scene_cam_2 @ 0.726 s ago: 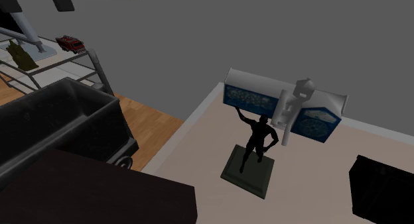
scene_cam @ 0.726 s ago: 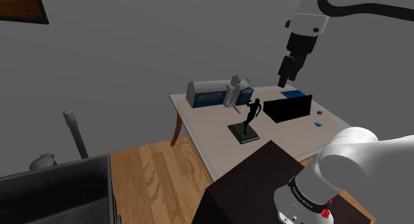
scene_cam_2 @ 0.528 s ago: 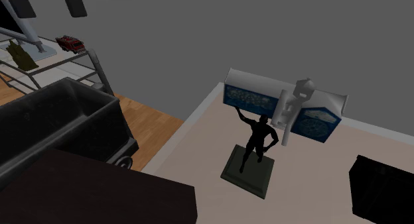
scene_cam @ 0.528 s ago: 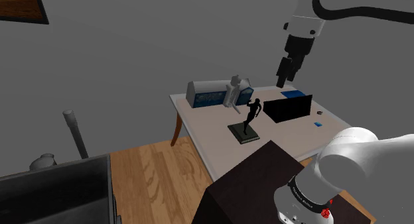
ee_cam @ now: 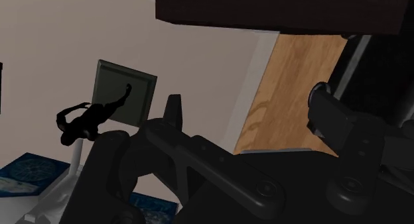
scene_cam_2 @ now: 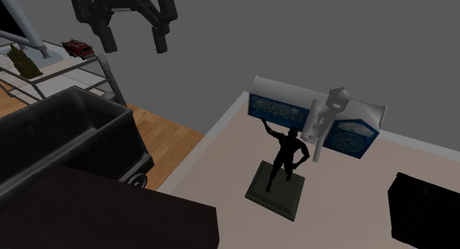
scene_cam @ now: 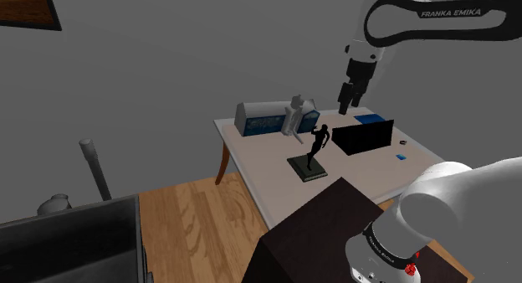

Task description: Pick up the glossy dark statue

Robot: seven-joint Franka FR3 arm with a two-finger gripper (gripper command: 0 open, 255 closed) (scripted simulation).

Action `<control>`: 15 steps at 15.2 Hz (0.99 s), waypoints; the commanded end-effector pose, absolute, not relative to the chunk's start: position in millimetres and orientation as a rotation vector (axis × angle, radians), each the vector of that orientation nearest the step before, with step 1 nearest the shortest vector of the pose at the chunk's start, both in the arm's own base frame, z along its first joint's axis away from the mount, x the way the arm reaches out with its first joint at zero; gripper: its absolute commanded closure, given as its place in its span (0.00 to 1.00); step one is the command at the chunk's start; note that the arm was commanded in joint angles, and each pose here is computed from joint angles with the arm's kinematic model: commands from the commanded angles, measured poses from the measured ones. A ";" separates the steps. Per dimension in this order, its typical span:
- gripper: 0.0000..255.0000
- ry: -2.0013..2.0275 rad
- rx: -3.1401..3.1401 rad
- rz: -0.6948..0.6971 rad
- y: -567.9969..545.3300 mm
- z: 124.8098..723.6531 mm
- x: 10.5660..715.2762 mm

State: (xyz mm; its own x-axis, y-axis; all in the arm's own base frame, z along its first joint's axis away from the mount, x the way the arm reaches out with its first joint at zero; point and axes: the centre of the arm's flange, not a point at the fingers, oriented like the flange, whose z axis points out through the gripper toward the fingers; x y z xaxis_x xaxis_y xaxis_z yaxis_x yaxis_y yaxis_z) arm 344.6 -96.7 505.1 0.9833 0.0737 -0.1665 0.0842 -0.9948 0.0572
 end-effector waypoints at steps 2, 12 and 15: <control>0.00 0.119 3.059 -0.267 -127.3 479.2 365.9; 0.00 0.106 3.044 -0.314 -218.3 403.5 427.8; 0.00 0.101 3.040 -0.328 -245.9 380.6 445.7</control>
State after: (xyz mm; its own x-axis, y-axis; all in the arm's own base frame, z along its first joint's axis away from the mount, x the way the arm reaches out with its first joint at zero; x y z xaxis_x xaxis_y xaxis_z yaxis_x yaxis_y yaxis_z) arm 438.4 -239.2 388.9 0.9755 0.0574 -0.2125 0.0745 -0.9945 0.0731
